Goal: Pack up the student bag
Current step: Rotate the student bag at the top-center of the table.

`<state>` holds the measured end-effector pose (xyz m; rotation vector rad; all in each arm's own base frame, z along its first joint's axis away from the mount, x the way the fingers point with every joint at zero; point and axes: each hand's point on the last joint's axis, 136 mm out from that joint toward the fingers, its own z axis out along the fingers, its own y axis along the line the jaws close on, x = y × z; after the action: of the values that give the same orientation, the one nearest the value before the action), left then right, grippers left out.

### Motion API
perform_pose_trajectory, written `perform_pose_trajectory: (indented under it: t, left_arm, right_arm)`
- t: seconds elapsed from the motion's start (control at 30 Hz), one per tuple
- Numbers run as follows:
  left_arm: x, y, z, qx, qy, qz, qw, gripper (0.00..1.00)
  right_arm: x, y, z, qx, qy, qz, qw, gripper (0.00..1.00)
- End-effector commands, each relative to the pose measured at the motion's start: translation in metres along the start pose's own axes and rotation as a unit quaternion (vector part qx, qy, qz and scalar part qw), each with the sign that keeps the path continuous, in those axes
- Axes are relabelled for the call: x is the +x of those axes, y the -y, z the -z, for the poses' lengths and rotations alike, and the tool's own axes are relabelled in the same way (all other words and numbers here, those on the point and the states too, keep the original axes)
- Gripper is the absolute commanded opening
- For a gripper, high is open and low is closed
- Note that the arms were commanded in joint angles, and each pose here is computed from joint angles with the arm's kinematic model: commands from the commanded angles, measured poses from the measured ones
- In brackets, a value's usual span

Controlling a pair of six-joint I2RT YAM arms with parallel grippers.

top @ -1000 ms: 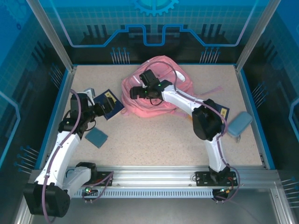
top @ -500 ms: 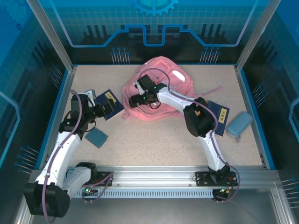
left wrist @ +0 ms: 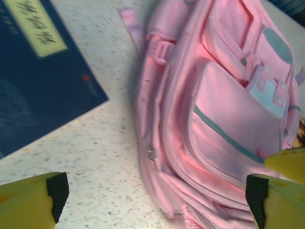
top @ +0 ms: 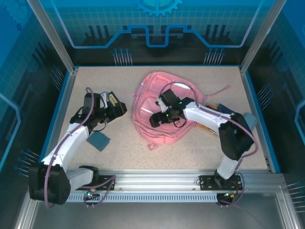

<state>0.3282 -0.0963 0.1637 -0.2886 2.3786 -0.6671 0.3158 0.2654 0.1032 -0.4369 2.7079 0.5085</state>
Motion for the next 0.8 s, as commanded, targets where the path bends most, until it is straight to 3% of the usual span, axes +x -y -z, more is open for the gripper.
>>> perform_pose_trajectory:
  t: [0.0, 0.1, 0.2, 0.4, 0.57, 0.77]
  left_arm:
    - [-0.006, 0.046, -0.007, 0.045, -0.009, -0.037, 0.998, 0.95]
    - [0.002, 0.071, -0.024, 0.058, -0.033, -0.061, 0.996, 0.94]
    - [0.010, 0.094, -0.049, 0.068, -0.066, -0.064, 0.993, 0.86]
    - [0.024, 0.138, -0.110, 0.073, -0.137, -0.074, 0.985, 0.73]
    - [0.025, 0.123, -0.162, 0.010, -0.167, -0.058, 0.984, 0.62]
    - [0.057, 0.077, -0.175, -0.056, -0.191, -0.034, 0.979, 0.61]
  right_arm:
    - [-0.020, 0.054, 0.038, 0.050, 0.078, -0.170, 0.981, 0.94]
    - [-0.014, 0.088, 0.050, 0.065, 0.091, -0.240, 0.964, 0.94]
    - [0.002, 0.120, 0.048, 0.074, 0.073, -0.293, 0.950, 0.92]
    - [0.006, 0.145, 0.032, 0.056, 0.046, -0.319, 0.945, 0.90]
    - [-0.007, 0.156, 0.008, 0.056, 0.025, -0.319, 0.946, 0.87]
    - [-0.034, 0.140, -0.021, 0.001, 0.006, -0.282, 0.959, 0.85]
